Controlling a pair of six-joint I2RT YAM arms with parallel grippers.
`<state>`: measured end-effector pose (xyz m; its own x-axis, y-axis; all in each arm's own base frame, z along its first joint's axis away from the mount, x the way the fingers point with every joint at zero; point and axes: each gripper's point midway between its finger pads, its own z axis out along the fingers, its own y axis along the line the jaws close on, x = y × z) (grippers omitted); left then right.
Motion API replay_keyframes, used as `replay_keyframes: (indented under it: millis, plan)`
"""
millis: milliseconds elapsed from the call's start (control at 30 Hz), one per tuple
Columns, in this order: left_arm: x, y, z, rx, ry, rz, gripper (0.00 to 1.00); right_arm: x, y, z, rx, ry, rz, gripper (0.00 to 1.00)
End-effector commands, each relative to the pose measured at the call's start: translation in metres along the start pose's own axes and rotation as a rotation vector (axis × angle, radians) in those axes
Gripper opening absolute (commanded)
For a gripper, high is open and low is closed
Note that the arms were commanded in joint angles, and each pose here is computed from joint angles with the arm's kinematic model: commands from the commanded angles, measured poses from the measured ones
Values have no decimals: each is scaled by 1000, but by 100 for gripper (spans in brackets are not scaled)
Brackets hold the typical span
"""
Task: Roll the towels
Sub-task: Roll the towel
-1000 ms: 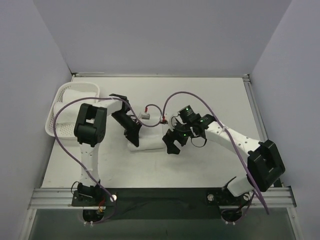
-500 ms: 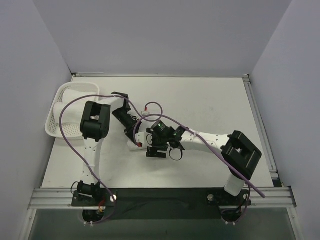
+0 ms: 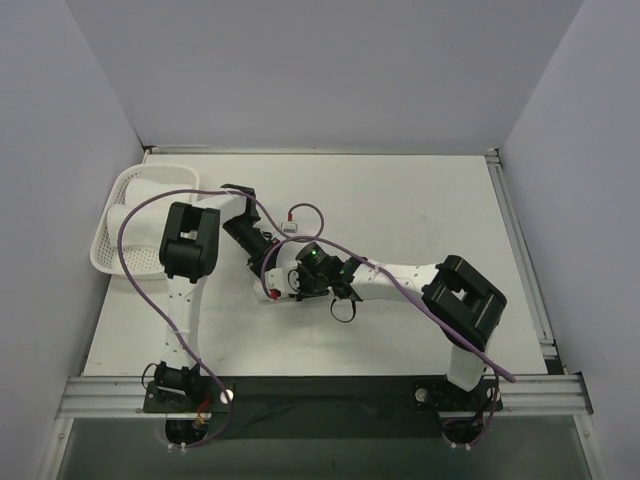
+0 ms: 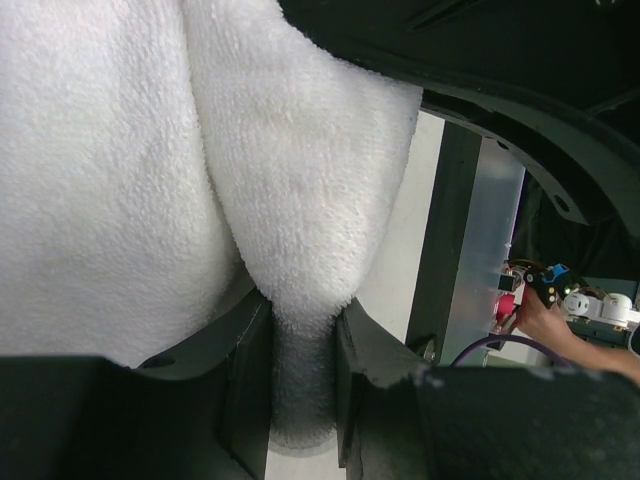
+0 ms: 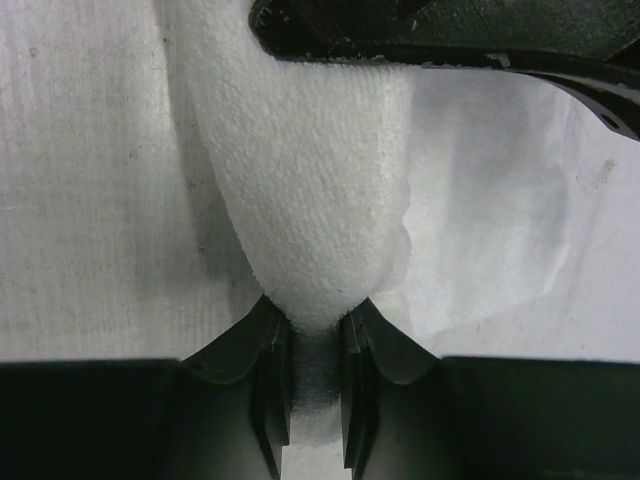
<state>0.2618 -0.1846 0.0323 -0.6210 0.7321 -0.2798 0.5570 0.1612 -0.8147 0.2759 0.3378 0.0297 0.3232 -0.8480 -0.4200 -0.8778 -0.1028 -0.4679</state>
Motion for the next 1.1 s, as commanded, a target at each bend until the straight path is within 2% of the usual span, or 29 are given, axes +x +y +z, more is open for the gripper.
replay_keyframes:
  millis: [0, 100, 167, 300, 367, 567, 667, 767, 900, 967, 1000, 1067]
  plan:
    - [37, 31, -2, -65, 167, 64, 17, 24, 58, -5, -227, 54, 63, 0]
    - [31, 28, -7, -87, 119, 81, 30, 24, 66, -24, -323, 54, 179, 0]
    - [22, 20, -15, -106, 52, 109, 36, 19, 75, -31, -418, 28, 270, 0]
    - [8, 6, -35, -137, -93, 128, 53, 30, 92, -39, -595, 87, 420, 0]
    - [3, -4, -47, -150, -170, 124, 59, 26, 88, -42, -647, 71, 474, 0]
    - [-11, -27, -97, -214, -395, 161, 63, 18, 89, -45, -776, 45, 598, 0]
    - [-9, -39, -129, -281, -502, 190, 68, 13, 86, -46, -849, 32, 671, 0]
    - [-7, -50, -141, -377, -540, 263, 69, 14, 84, -41, -946, 50, 783, 0]
    - [2, -56, -141, -551, -517, 351, 70, 17, 80, -38, -1036, 67, 905, 0]
    - [9, -65, -132, -617, -502, 396, 72, 20, 83, -37, -1079, 87, 957, 0]
    - [4, -72, -132, -697, -477, 485, 73, 17, 78, -36, -1086, 71, 974, 0]
    - [10, -72, -107, -722, -421, 536, 76, 19, 83, -36, -1134, 101, 1007, 0]
